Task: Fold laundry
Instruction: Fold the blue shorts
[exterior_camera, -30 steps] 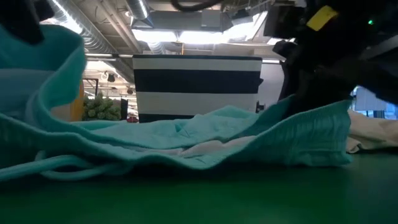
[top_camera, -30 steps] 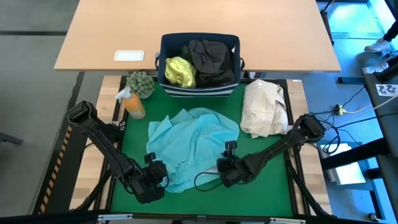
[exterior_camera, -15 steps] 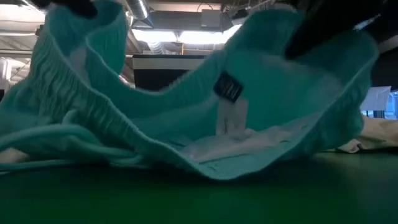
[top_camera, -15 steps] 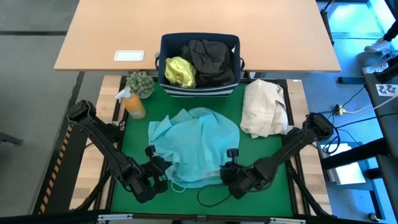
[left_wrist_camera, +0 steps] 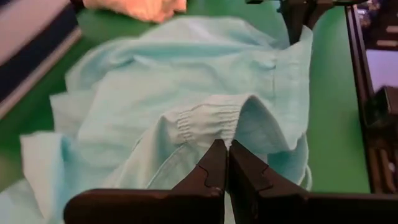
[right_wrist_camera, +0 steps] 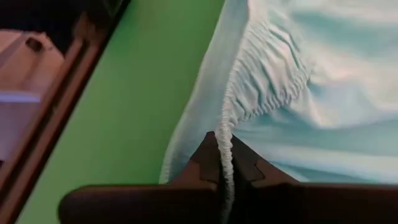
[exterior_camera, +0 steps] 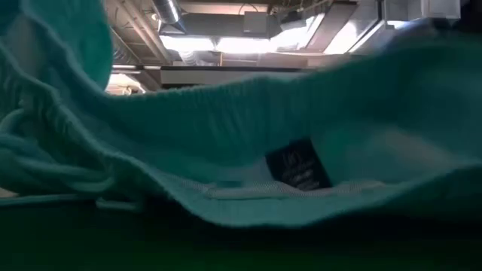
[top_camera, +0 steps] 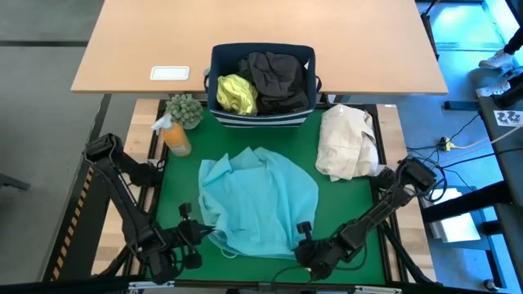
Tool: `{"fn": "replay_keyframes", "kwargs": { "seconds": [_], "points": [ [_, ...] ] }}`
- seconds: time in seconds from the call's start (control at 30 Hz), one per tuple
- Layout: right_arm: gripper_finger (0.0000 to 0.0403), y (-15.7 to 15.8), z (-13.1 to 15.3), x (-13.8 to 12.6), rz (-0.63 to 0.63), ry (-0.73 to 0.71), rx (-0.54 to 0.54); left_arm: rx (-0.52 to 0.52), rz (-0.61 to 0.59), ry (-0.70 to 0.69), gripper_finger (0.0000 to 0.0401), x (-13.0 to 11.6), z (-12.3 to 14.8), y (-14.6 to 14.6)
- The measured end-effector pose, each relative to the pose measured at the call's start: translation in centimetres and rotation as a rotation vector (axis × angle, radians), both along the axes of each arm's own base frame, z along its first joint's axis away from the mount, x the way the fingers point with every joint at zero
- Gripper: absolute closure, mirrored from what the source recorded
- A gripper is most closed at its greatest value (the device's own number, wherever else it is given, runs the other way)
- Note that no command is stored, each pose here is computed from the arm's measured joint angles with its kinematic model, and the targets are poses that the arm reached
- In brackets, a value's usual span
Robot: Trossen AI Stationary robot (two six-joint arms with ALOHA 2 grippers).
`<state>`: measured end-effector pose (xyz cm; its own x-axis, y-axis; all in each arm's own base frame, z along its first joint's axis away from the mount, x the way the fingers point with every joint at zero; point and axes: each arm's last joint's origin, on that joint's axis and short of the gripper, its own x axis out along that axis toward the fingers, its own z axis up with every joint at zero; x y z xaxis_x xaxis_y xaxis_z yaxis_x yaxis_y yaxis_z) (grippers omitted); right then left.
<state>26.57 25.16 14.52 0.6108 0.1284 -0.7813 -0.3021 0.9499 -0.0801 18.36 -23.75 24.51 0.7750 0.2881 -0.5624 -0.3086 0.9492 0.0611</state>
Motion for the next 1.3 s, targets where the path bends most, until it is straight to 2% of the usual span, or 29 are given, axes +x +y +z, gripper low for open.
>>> {"fn": "replay_keyframes", "kwargs": {
  "seconds": [0.17, 0.3, 0.53, 0.63, 0.83, 0.93, 1.13, 1.3],
  "points": [
    [0.0397, 0.4, -1.8, 0.4, 0.015, 0.027, 0.012, -0.102, 0.006, 0.127, 0.0387, 0.0, -0.4, 0.2],
    [0.0398, 0.4, -1.9, 0.5, 0.023, 0.044, 0.027, -0.141, 0.011, 0.232, 0.0360, -0.2, -0.7, 0.5],
    [0.0392, 0.3, -1.9, 0.5, 0.031, 0.046, 0.022, -0.210, 0.117, 0.482, 0.0316, -1.4, -1.3, 1.6],
    [0.0390, 0.4, -2.0, 0.5, 0.032, 0.046, 0.023, -0.225, 0.153, 0.555, 0.0309, -1.8, -1.4, 1.9],
    [0.0389, 0.4, -2.0, 0.4, 0.037, 0.053, 0.027, -0.284, 0.150, 0.657, 0.0307, -2.1, -1.5, 1.7],
    [0.0389, 0.4, -2.0, 0.5, 0.052, 0.065, 0.037, -0.301, 0.143, 0.661, 0.0307, -2.0, -1.5, 1.6],
    [0.0384, 1.1, -1.2, 0.8, 0.125, 0.102, 0.079, -0.255, 0.151, 0.533, 0.0307, -1.5, -1.4, 1.7],
    [0.0330, 1.9, 0.4, 1.5, 0.169, 0.097, 0.075, -0.192, 0.163, 0.453, 0.0307, -0.6, -1.3, 2.4]
  ]
}}
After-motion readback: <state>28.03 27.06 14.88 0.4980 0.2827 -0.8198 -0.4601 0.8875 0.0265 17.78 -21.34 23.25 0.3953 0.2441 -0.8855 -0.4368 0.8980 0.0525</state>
